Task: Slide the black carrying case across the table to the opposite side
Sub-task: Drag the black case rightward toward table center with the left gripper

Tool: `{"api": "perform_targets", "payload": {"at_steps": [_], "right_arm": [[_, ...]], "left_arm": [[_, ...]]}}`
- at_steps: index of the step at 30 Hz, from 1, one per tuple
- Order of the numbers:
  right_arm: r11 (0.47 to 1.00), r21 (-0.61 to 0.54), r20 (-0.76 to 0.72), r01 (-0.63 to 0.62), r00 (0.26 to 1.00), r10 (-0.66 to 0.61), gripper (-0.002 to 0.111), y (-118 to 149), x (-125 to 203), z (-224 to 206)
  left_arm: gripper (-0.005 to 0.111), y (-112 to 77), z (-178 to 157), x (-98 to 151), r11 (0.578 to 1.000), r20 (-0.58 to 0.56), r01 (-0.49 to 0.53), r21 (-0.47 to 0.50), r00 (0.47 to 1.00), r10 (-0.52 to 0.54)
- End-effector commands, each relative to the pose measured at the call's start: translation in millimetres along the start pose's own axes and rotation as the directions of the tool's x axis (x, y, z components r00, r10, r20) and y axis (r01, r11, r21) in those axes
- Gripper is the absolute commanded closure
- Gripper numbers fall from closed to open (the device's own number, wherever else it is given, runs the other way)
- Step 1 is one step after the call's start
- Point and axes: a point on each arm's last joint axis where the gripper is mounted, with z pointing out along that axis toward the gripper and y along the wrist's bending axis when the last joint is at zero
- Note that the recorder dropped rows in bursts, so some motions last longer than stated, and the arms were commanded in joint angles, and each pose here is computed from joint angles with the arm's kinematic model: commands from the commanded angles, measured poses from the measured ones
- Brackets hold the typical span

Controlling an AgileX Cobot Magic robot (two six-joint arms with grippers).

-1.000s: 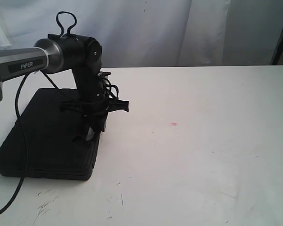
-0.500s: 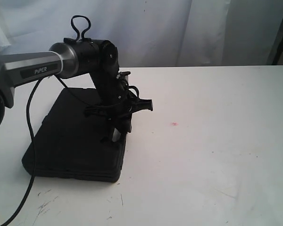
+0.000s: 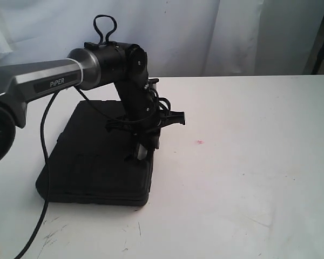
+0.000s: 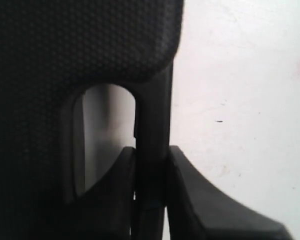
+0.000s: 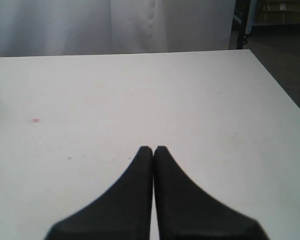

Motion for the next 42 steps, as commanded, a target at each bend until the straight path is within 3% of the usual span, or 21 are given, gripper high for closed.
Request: {"api": "perform_targets", "payload": {"at_steps": [1,15,30,42], "right_arm": [[1.0,0.003,0.015,-0.002,1.0,0.002,0.108,0,0,0],[1.0,0.003,0.015,-0.002,1.0,0.002,0.108,0,0,0],[1.0,0.003,0.015,-0.002,1.0,0.002,0.108,0,0,0],[1.0,0.003,0.015,-0.002,1.0,0.002,0.108,0,0,0]], "left_arm": [[0.107,-8.6,2,0,0.999,0.012,0.03,0.032,0.999,-0.03],[0.107,-32.3,7,2,0.991,0.071,0.031,0.13,0.997,-0.04],[0.107,-37.8,6,2,0.98,0.073,0.074,0.184,0.993,-0.089],[0.107,-55.8,7,4,0.963,0.123,0.084,0.255,0.985,-0.119]]}}
